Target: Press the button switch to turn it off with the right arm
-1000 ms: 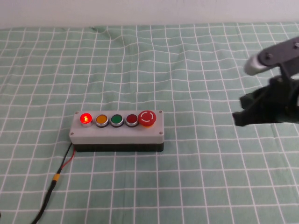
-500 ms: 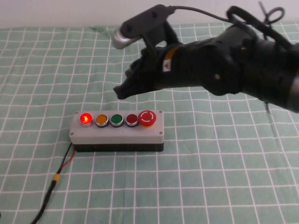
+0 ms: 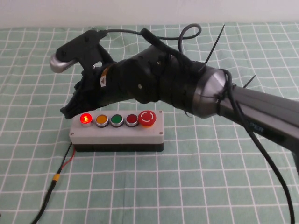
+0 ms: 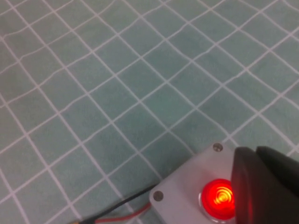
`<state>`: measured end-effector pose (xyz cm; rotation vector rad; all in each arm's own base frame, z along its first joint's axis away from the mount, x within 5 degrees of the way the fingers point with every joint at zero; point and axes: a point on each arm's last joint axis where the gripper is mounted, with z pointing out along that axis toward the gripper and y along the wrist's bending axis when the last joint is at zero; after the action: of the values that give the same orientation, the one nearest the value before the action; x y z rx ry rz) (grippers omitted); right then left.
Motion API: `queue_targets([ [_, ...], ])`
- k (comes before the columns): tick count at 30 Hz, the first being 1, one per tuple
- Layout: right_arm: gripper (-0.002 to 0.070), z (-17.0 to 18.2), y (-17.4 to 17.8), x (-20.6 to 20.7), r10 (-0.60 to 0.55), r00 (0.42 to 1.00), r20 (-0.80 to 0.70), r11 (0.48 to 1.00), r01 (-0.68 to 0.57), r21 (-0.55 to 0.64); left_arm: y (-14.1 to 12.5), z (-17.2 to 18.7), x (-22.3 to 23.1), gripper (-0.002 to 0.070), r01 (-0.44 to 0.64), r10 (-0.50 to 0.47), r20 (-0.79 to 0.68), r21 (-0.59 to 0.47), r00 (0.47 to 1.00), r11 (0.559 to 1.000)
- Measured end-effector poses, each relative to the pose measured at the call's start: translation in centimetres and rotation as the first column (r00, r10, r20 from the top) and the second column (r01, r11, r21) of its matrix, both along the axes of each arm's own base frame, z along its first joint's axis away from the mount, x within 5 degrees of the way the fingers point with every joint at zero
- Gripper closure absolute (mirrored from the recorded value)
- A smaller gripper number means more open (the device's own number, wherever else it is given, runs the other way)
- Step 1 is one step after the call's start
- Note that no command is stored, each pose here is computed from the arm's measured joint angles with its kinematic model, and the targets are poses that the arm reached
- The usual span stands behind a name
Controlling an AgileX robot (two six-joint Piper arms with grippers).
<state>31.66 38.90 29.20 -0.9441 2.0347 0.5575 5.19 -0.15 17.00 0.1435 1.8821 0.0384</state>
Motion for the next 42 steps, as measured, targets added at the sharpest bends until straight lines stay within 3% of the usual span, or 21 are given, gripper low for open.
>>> queue_targets([
  [9,0.0692,-5.7,1.3,0.8,0.013,0.996,-0.089,0.995,-0.021,-0.094,0.0,0.0,0.0,0.0678,0.0,0.0,0.0,0.0,1.0,1.0],
  [16,0.0692,-4.9,1.4,0.9,0.044,0.996,-0.073,0.99,-0.053,-0.131,0.0,0.0,0.0,0.0678,0.0,0.0,0.0,0.0,1.0,1.0],
  [20,0.0692,-1.5,0.8,0.7,0.057,0.998,-0.027,0.987,-0.06,-0.146,0.0,0.0,0.0,0.0678,0.0,0.0,0.0,0.0,1.0,1.0],
  [26,0.0692,9.1,-2.5,-1.6,0.051,0.989,0.137,0.997,-0.044,-0.055,0.0,0.0,0.0,0.0678,0.0,0.0,0.0,0.0,1.0,1.0],
  [30,0.0692,13.6,-5.6,-3.7,0.039,0.981,0.189,0.996,-0.023,-0.084,0.0,0.0,0.0,0.0678,0.0,0.0,0.0,0.0,1.0,1.0],
  [36,0.0692,15.5,-8.7,-5.6,0.027,0.984,0.178,0.986,0.003,-0.169,0.0,0.0,0.0,0.0678,0.0,0.0,0.0,0.0,1.0,1.0],
  [42,0.0692,14.5,-10.8,-7.7,0.042,0.991,0.127,0.982,-0.018,-0.187,0.0,0.0,0.0,0.0678,0.0,0.0,0.0,0.0,1.0,1.0],
])
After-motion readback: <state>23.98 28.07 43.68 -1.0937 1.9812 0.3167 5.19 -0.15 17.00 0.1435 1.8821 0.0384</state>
